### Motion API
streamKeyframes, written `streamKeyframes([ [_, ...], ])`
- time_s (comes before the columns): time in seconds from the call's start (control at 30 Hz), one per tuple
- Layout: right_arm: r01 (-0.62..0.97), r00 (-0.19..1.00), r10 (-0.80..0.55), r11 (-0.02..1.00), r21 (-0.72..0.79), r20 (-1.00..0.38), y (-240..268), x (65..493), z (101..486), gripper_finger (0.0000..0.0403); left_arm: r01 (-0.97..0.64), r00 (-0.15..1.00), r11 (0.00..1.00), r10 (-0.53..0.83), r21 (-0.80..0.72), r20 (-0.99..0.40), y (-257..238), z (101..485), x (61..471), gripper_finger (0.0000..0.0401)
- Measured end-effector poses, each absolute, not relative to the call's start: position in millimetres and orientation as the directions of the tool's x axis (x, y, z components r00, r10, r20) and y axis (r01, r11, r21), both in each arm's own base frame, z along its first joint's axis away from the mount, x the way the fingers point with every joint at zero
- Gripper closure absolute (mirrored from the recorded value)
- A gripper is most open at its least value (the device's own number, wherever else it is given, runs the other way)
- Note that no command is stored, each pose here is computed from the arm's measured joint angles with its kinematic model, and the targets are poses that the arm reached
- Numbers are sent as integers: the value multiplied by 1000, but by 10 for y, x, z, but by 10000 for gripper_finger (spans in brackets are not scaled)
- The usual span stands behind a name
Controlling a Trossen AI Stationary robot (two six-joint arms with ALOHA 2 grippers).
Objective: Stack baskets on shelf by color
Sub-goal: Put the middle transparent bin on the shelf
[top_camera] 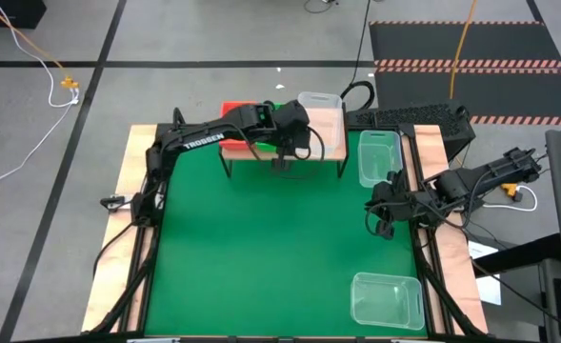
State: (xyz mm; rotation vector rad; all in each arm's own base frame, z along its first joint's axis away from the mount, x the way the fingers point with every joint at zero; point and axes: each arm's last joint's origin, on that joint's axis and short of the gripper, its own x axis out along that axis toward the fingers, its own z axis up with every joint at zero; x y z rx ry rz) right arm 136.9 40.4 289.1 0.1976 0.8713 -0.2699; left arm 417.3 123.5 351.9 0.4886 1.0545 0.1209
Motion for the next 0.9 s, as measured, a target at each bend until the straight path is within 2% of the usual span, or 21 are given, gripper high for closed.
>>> streamKeyframes([
  [0.2, 312, 616, -151, 948, 64, -773, 405, 1372, 2893, 353, 171, 517, 904, 255, 391, -817, 1223, 3464, 4218, 288],
  [0.43, 308, 617, -150, 949, 62, -772, 406, 1373, 2894, 353, 177, 507, 907, 249, 382, -825, 1236, 3361, 4287, 288],
  [0.9, 306, 617, -150, 950, 60, -772, 406, 1374, 2894, 353, 118, 618, 899, 266, 421, -740, 1246, 3363, 4463, 288],
])
